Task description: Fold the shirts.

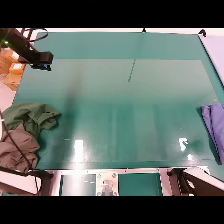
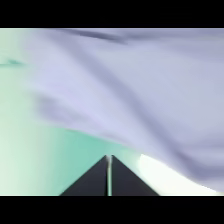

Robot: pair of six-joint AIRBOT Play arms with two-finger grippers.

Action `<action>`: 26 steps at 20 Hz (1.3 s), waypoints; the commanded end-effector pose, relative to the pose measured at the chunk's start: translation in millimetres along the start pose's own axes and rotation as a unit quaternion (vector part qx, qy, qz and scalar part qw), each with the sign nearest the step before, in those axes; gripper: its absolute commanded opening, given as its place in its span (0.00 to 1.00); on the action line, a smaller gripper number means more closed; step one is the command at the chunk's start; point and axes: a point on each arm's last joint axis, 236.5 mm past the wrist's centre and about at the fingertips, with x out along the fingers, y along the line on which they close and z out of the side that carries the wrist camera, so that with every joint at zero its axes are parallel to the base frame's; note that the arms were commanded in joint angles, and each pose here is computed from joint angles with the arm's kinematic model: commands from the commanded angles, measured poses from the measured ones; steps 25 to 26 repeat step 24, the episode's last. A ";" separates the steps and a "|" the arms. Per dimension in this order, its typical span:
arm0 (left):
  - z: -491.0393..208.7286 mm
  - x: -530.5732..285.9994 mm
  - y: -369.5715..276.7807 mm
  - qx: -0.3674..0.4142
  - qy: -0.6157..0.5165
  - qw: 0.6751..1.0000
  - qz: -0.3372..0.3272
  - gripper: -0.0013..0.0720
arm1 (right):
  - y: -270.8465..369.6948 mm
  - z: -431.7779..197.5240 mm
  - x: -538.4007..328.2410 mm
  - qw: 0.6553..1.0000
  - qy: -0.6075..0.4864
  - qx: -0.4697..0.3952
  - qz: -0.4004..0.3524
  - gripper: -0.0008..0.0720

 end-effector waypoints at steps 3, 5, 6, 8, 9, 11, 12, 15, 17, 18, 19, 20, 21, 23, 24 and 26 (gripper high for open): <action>-40.4 -27.4 -25.2 -0.006 -0.040 0.999 -0.026 0.05 | 176.1 -111.3 -9.7 0.961 0.050 -0.225 0.155 0.03; -77.2 -18.7 -41.5 -0.022 -0.036 0.998 -0.055 0.05 | 190.6 -189.6 -2.6 0.929 0.108 -0.315 0.159 0.03; -98.5 -10.0 -46.3 -0.031 -0.029 0.997 -0.063 0.05 | 183.9 -224.1 3.8 0.917 0.132 -0.345 0.150 0.03; -136.6 8.6 -50.6 -0.053 -0.015 0.996 -0.071 0.05 | 155.0 -294.5 16.8 0.890 0.187 -0.394 0.135 0.03; -152.4 15.9 -52.0 -0.058 -0.008 0.996 -0.073 0.05 | 139.6 -323.8 21.4 0.877 0.211 -0.411 0.135 0.03; -173.4 26.1 -52.4 -0.063 0.005 0.995 -0.073 0.05 | 121.4 -355.4 27.0 0.864 0.236 -0.425 0.132 0.03; -176.5 27.8 -52.3 -0.063 0.008 0.995 -0.072 0.05 | 118.8 -363.9 28.5 0.858 0.242 -0.433 0.133 0.03; -177.2 27.7 -52.4 -0.064 0.010 0.995 -0.072 0.05 | 103.1 -386.8 18.2 0.837 0.287 -0.450 0.123 0.03; -185.9 27.0 -54.9 -0.064 0.028 0.995 -0.076 0.05 | 95.9 -391.9 14.7 0.830 0.302 -0.455 0.115 0.03; -193.5 26.2 -56.8 -0.063 0.045 0.994 -0.080 0.05 | 95.9 -391.9 14.7 0.830 0.302 -0.455 0.115 0.03; -201.4 25.0 -59.1 -0.061 0.062 0.993 -0.084 0.05 | 95.9 -391.9 14.7 0.830 0.302 -0.455 0.115 0.03; -206.0 24.4 -60.1 -0.060 0.072 0.992 -0.085 0.05 | 95.9 -391.9 14.7 0.830 0.302 -0.455 0.115 0.03; -206.3 24.3 -60.2 -0.060 0.072 0.992 -0.085 0.05 | 95.9 -391.9 14.7 0.830 0.302 -0.455 0.115 0.03; -204.9 24.6 -59.9 -0.060 0.069 0.992 -0.085 0.05 | 95.9 -391.9 14.7 0.830 0.302 -0.455 0.115 0.03; -205.0 24.6 -59.9 -0.060 0.069 0.992 -0.085 0.05 | 95.9 -391.9 14.7 0.830 0.302 -0.455 0.115 0.03; -205.0 24.6 -59.9 -0.060 0.069 0.992 -0.085 0.05 | 95.9 -391.9 14.7 0.830 0.302 -0.455 0.115 0.03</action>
